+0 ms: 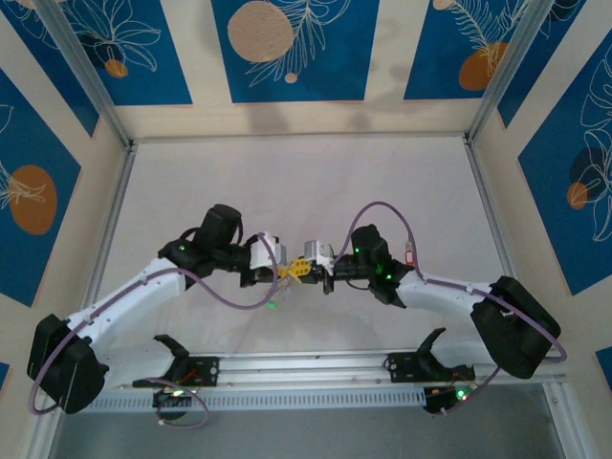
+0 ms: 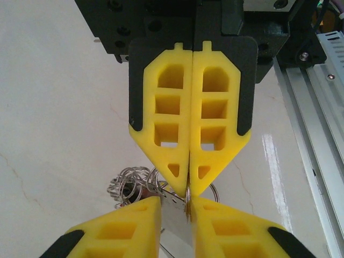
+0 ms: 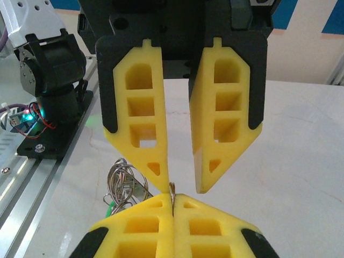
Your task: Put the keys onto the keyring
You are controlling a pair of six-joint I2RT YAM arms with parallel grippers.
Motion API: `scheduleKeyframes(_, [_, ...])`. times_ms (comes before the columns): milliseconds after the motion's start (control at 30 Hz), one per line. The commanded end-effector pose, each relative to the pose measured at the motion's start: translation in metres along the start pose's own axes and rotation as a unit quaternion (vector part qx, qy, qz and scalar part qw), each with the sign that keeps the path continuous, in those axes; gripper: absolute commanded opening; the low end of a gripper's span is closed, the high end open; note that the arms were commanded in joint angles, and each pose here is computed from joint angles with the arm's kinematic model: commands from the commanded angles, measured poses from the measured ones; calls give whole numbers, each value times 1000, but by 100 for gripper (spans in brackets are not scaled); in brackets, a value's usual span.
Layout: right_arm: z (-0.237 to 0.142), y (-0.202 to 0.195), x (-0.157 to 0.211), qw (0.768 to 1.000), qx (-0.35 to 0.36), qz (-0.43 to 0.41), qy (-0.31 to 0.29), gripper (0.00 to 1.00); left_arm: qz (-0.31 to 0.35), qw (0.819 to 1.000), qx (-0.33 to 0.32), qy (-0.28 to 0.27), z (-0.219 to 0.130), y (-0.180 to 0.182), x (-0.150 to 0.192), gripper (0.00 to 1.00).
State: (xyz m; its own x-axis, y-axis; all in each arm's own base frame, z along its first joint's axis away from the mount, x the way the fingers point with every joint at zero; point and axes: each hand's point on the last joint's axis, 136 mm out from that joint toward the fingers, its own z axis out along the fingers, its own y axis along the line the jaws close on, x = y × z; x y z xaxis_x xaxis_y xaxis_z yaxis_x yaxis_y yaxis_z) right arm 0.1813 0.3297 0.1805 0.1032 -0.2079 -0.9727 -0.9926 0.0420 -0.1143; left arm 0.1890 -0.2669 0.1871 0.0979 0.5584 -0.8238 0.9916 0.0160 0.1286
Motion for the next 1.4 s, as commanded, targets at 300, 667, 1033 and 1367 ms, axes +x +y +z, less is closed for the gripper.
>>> scheduleKeyframes(300, [6, -5, -17, 999, 4, -40, -19, 0, 15, 1000, 7, 14, 10, 1, 7, 24])
scheduleKeyframes(667, [4, -3, -7, 999, 8, -44, -11, 0, 17, 999, 44, 15, 17, -11, 16, 24])
scheduleKeyframes(1033, [-1, 1, 4, 999, 7, -45, 9, 2, 14, 999, 35, 23, 18, -2, 11, 0])
scheduleKeyframes(1367, [-30, 8, 22, 998, 38, 2, 39, 35, 7, 1000, -19, 5, 3, 13, -13, 0])
